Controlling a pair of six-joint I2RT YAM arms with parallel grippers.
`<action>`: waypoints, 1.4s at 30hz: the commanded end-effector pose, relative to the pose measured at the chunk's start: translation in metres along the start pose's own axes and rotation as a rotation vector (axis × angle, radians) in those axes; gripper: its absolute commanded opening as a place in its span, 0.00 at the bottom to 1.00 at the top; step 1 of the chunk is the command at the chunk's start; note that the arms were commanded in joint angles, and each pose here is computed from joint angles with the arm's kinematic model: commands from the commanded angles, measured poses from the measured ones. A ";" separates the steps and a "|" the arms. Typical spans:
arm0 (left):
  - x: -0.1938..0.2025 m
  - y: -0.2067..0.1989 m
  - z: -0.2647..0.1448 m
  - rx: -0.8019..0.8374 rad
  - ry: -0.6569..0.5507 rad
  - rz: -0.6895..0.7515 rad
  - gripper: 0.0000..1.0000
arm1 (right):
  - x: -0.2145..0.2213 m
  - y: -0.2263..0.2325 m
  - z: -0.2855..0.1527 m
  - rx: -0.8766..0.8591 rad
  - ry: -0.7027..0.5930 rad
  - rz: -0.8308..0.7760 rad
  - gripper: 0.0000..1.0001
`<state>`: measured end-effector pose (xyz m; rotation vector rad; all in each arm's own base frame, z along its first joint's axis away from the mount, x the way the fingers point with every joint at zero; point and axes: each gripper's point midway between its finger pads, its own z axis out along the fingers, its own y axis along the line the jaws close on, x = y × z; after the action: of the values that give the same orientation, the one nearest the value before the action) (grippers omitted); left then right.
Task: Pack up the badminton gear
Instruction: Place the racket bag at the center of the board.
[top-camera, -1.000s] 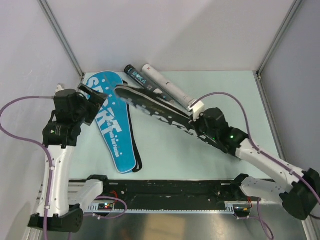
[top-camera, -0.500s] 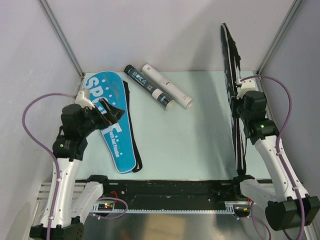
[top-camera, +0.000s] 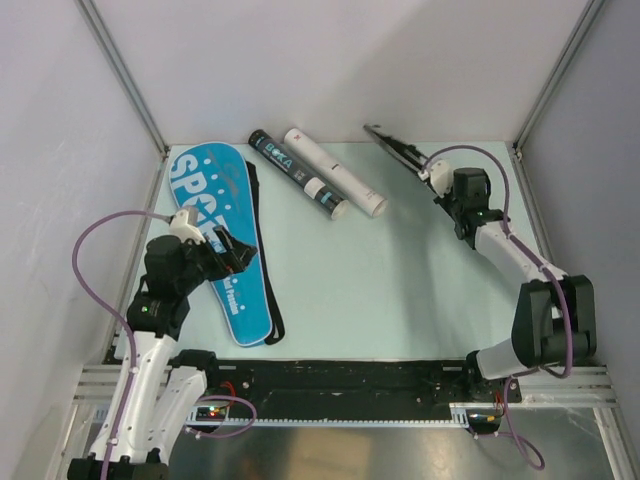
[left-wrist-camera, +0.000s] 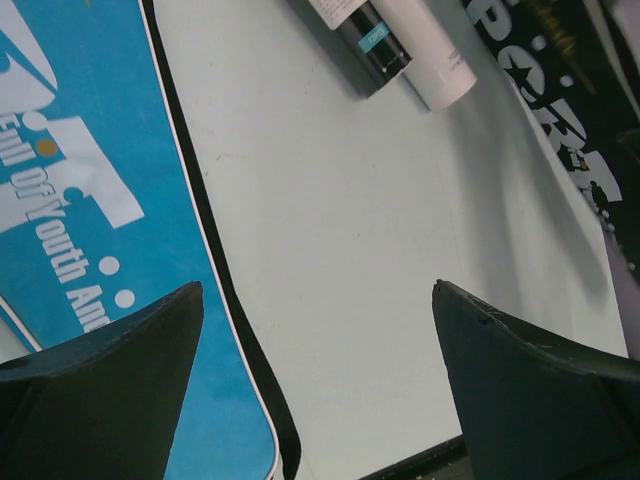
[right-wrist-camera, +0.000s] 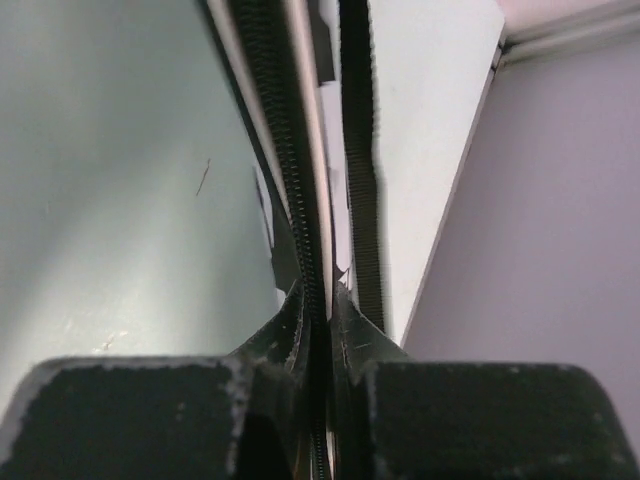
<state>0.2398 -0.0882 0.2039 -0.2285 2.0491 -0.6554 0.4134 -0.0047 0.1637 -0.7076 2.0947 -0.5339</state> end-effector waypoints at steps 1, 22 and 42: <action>-0.021 -0.008 -0.004 0.026 -0.089 0.068 0.98 | -0.046 -0.047 0.008 0.191 -0.119 -0.139 0.00; -0.019 -0.002 -0.006 -0.005 -0.084 0.076 0.99 | 0.010 0.006 -0.038 0.110 0.255 0.057 0.92; -0.024 -0.041 -0.022 0.191 -0.122 0.135 1.00 | -0.079 0.140 -0.208 -0.520 -0.232 0.917 0.99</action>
<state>0.2333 -0.0927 0.2244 -0.1303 1.9607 -0.6726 0.2649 0.1441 0.2344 -0.1323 2.1371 0.3104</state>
